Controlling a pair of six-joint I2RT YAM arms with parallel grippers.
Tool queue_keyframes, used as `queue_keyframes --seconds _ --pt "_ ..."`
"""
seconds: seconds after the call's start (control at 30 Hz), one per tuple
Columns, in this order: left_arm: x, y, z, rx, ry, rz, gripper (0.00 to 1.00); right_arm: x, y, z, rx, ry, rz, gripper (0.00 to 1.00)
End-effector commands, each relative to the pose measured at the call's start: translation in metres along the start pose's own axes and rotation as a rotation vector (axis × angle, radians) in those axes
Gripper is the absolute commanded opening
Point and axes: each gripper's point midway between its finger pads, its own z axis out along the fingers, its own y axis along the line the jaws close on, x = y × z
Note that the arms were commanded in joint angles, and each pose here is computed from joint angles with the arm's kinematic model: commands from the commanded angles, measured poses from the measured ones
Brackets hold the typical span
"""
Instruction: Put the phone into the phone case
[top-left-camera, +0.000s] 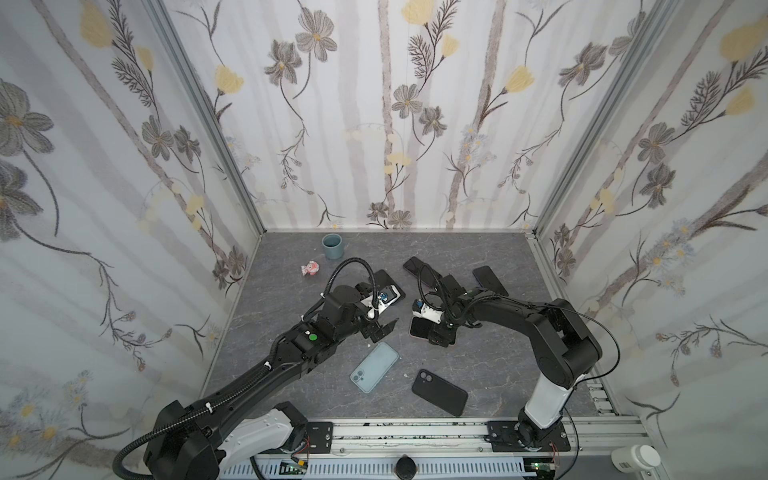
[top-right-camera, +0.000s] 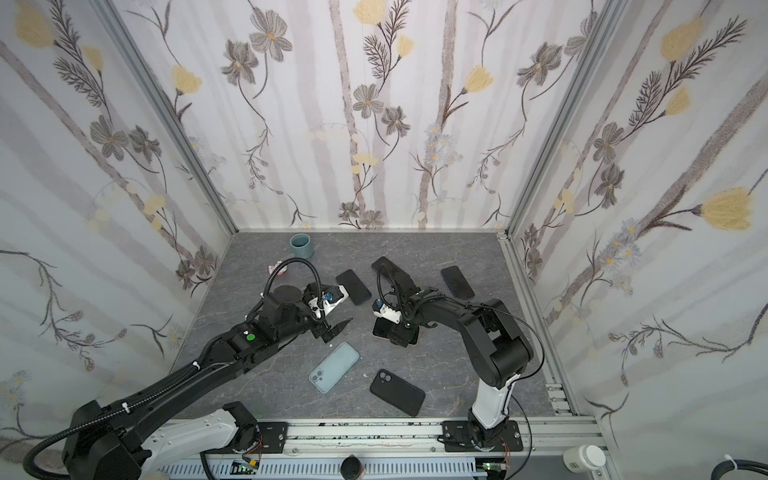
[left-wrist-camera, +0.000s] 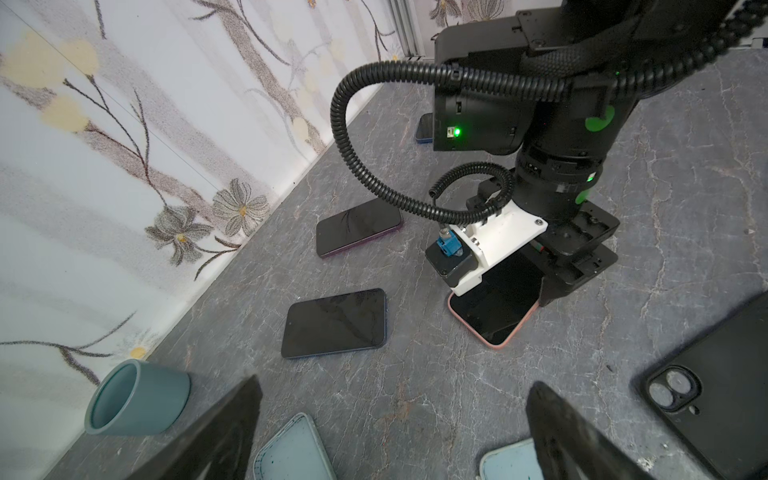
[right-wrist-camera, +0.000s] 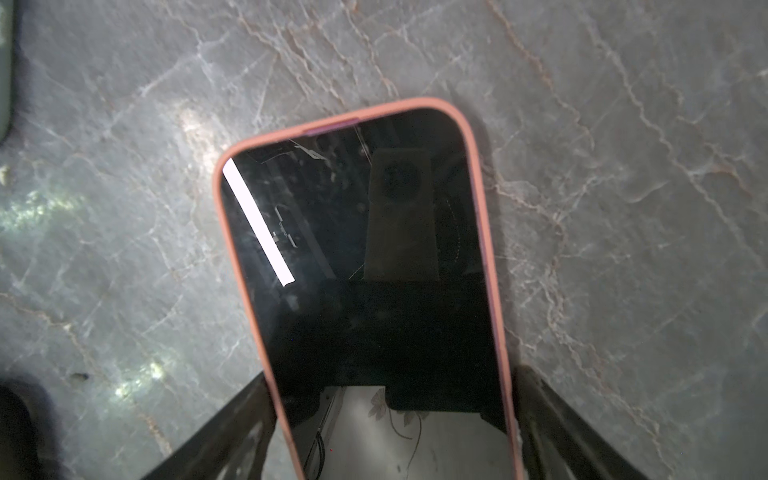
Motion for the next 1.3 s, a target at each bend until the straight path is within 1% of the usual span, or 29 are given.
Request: queue_keyframes --seconds 0.0,0.1,0.17,0.33,0.43,0.6,0.77,0.93,1.27 --pt "-0.002 0.004 0.000 -0.018 -0.005 0.006 1.00 0.013 -0.007 -0.001 0.042 0.051 0.082 0.85" --pt "-0.002 0.004 0.000 -0.021 -0.004 0.006 1.00 0.017 -0.013 -0.005 0.075 0.058 0.147 0.84" --pt "-0.002 0.004 0.000 -0.018 -0.003 0.006 1.00 0.021 -0.016 -0.007 0.091 0.062 0.179 0.81" --pt "-0.002 0.005 0.000 -0.022 -0.003 0.004 1.00 0.037 -0.031 -0.010 0.142 0.084 0.294 0.81" --pt "-0.001 0.005 0.001 -0.024 -0.001 0.003 1.00 0.049 -0.045 -0.012 0.180 0.102 0.384 0.81" --pt "-0.002 0.005 0.001 -0.026 -0.001 0.002 1.00 0.070 -0.075 -0.017 0.236 0.110 0.579 0.81" --pt "-0.002 0.006 0.001 -0.029 -0.001 0.000 1.00 0.078 -0.103 -0.017 0.258 0.097 0.749 0.80" --pt "-0.001 0.008 0.001 -0.039 0.001 0.000 1.00 0.076 -0.135 -0.014 0.287 0.080 0.891 0.78" --pt "-0.001 0.009 0.002 -0.051 0.003 -0.001 1.00 0.044 -0.192 -0.007 0.319 0.018 0.983 0.77"
